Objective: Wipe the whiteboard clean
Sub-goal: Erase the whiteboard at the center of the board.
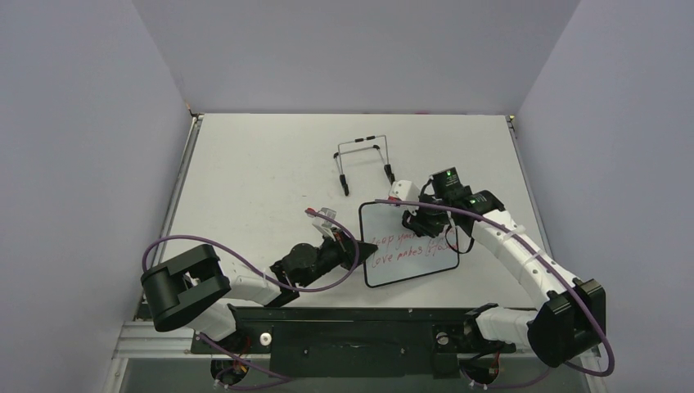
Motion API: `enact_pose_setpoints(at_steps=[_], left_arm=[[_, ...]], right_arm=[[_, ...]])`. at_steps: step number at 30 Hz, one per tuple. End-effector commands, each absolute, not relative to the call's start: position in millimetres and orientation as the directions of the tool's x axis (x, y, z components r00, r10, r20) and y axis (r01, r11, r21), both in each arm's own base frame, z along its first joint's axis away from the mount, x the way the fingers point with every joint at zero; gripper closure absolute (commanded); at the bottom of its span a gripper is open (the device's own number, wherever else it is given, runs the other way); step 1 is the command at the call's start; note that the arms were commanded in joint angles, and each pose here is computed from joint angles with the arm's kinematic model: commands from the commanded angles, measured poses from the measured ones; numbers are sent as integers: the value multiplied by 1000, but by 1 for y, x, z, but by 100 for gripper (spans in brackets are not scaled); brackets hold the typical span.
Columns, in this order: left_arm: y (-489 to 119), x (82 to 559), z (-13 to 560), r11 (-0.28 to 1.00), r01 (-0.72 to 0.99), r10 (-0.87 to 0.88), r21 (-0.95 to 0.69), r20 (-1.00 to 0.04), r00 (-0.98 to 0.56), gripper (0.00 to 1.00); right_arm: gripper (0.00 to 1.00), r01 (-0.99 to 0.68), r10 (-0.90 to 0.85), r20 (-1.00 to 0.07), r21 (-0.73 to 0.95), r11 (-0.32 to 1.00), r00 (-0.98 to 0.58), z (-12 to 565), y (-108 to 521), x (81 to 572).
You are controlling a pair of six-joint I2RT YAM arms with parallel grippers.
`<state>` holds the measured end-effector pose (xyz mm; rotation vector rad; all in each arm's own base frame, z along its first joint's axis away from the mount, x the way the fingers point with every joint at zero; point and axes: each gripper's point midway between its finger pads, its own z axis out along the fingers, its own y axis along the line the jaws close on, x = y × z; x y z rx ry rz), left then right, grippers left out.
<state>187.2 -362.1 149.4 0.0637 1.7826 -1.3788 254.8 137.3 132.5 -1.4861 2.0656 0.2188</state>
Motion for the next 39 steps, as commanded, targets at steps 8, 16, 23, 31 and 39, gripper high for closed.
enact_pose_setpoints(at_steps=[8,16,23,31,39], left_arm=[[-384,157,196,204,666,-401,-718,-682,-612,100],[-381,157,197,207,667,-405,-716,-683,-608,100],[-381,156,196,209,670,-399,-713,-687,-607,100],[-382,156,195,212,671,-393,-711,-690,-608,100],[-381,156,194,216,673,-388,-708,-694,-606,100]], right_arm=[[100,-834,-749,-608,-248,493,-262,168,137,304],[100,-945,-852,-493,-156,286,-177,116,150,236],[100,-898,-837,-474,-189,399,-272,117,114,256],[100,-846,-782,-556,-239,476,-282,157,129,303],[100,-905,-839,-473,-175,388,-269,113,130,255]])
